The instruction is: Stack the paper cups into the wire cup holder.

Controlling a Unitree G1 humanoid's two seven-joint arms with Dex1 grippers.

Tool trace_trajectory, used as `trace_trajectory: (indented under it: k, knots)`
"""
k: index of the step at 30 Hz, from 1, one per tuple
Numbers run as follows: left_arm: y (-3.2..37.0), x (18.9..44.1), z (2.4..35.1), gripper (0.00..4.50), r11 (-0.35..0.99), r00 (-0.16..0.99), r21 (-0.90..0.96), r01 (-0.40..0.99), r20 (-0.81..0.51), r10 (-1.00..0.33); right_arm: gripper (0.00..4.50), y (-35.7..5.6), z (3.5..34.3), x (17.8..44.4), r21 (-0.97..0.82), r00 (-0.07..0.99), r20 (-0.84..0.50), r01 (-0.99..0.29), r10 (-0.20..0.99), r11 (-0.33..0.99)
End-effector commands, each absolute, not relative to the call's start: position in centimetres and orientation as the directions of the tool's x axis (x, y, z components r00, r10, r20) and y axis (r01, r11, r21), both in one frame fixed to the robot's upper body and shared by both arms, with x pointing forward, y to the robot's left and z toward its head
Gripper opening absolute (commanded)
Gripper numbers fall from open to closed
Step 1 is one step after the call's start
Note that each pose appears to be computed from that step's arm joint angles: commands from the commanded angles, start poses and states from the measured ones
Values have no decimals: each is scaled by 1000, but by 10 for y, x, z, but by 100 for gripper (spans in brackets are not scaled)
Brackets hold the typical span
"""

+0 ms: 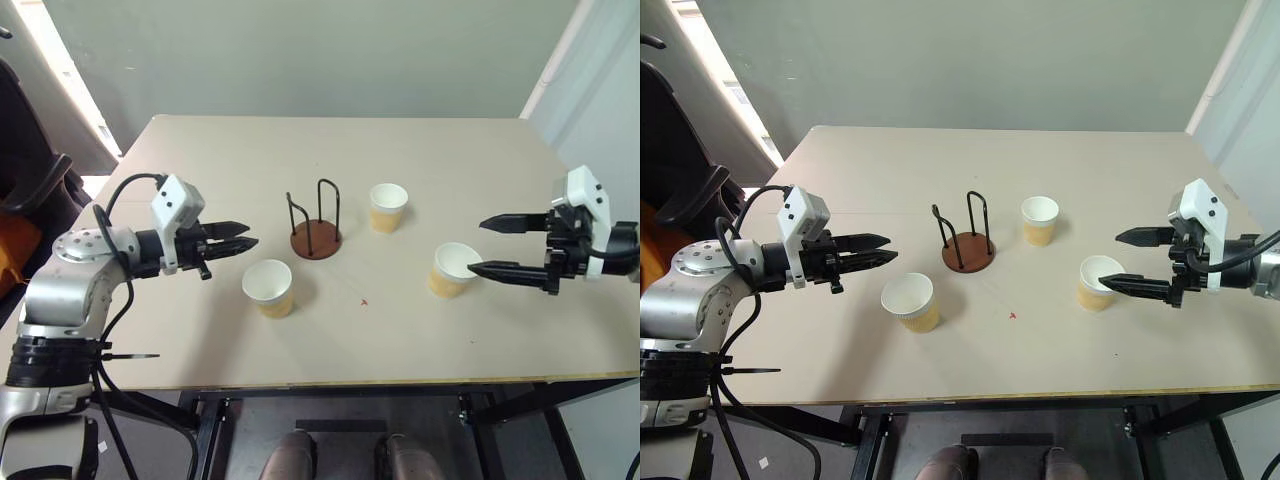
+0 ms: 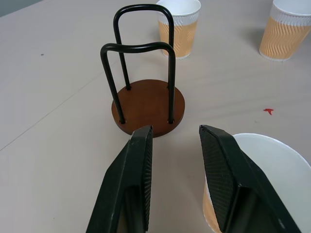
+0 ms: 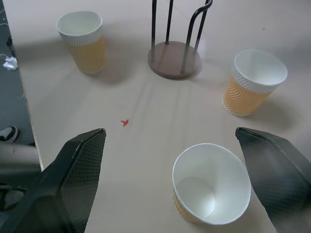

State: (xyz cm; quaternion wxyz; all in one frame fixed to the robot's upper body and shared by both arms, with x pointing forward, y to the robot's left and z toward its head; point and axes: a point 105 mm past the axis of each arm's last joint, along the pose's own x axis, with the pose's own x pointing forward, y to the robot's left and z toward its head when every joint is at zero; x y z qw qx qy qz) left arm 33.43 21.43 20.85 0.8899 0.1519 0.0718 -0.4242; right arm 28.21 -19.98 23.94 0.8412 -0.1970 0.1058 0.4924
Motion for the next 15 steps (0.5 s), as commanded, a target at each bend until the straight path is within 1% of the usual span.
trace_trajectory:
  k: [1, 5, 8, 12, 15]
  knots:
    - [215, 333, 224, 161, 592, 642, 256, 764, -214, -736, 447, -195, 254, 276, -278, 482, -354, -872, 801, 402]
    - [215, 334, 225, 161, 594, 645, 257, 762, -211, -735, 447, -193, 255, 276, -278, 473, -355, -877, 807, 392]
    - [217, 342, 227, 161, 620, 674, 274, 735, -193, -713, 447, -186, 257, 275, -285, 459, -341, -882, 820, 375]
    - [221, 374, 223, 161, 707, 771, 314, 633, -183, -609, 447, -161, 266, 282, -318, 462, -262, -870, 847, 376]
    - [216, 395, 217, 161, 726, 805, 354, 590, -186, -563, 447, -140, 268, 282, -331, 435, -230, -876, 871, 350]
